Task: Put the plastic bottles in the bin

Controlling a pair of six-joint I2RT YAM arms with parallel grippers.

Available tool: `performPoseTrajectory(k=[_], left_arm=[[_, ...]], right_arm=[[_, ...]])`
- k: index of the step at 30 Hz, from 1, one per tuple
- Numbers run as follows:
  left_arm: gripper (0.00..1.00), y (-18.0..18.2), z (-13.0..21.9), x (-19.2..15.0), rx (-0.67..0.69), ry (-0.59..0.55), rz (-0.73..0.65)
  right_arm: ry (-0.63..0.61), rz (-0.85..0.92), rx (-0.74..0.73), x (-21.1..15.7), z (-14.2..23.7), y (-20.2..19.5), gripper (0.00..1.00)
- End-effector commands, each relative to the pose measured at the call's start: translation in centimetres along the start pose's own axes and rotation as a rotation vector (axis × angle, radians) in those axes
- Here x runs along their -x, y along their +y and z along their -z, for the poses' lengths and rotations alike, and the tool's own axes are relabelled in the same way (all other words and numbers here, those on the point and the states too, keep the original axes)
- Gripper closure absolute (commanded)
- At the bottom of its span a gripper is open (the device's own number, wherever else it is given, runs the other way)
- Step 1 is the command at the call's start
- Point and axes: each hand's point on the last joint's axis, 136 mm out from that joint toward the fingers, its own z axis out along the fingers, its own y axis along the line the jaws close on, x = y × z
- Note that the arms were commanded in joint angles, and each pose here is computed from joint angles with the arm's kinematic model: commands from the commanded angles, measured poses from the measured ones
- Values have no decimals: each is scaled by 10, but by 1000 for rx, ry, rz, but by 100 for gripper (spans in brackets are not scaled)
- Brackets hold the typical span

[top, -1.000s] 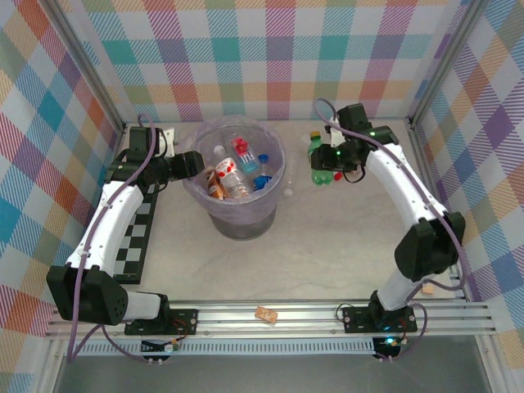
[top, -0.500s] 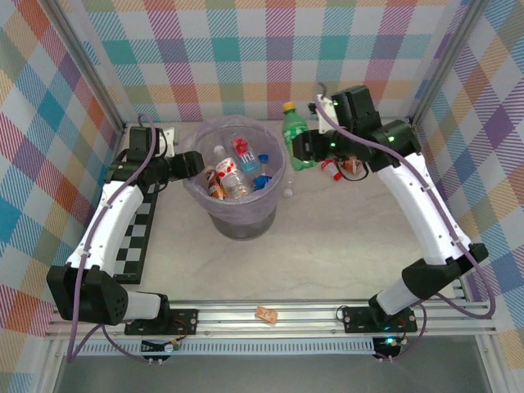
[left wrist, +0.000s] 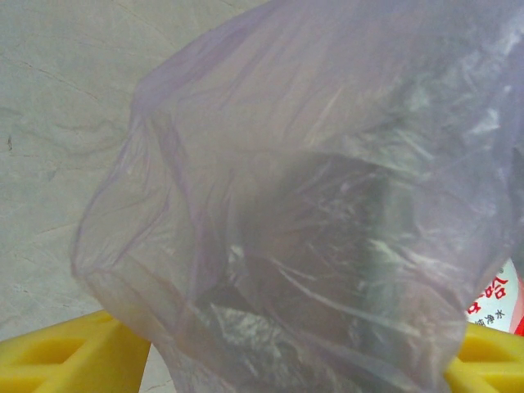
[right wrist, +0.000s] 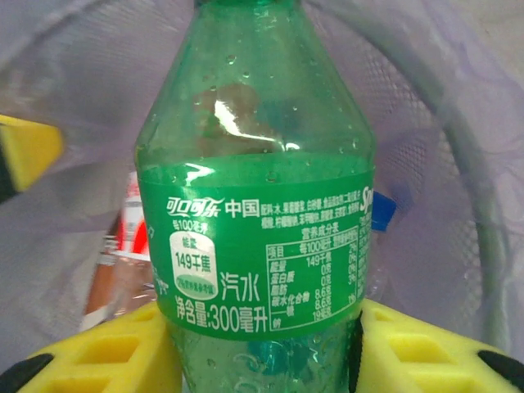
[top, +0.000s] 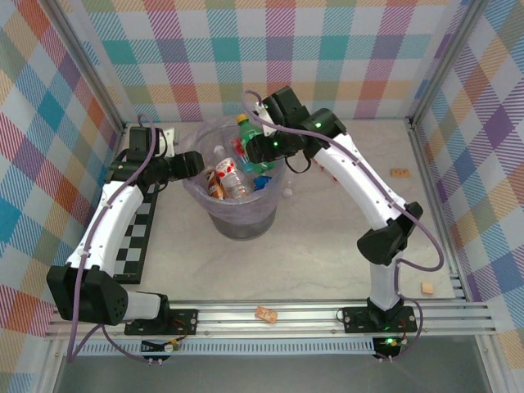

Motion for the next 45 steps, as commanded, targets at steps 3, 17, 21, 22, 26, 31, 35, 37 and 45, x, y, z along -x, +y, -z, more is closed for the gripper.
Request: performPoseTrajectory(k=[3,17,21,22,26,31,35,37,45], left_arm=[[30,11,-2,-9,36,34,-8],[30,11,-2,-9,35,33,-9],[30,11,-2,-9,36,34,-8],[30,11,-2,-9,37,34,-8],[30,11,-3,-9,38,36,-8],[30,12,-3,-9,39,36,-8],[30,12,-3,-9,40,36,-8],[30,12,-3,-9,40,36,-9],[30,12,-2,-9,40,34,-9]], right_arm=[[48,3,-85,-16,9,-8,53],[57,37,-46,-33,41,10,28],[-1,62,-82,-16,51,6,29],[-9,68,-79,-13,51,7,32],[-9,80,-24,-5,37,20,40],[67,103,31,-19,9,40,45],[158,108,46,-43,-12,48,48],[184,106,65,-54,-16,53,49],[181,90,172,-62,-3,73,50]])
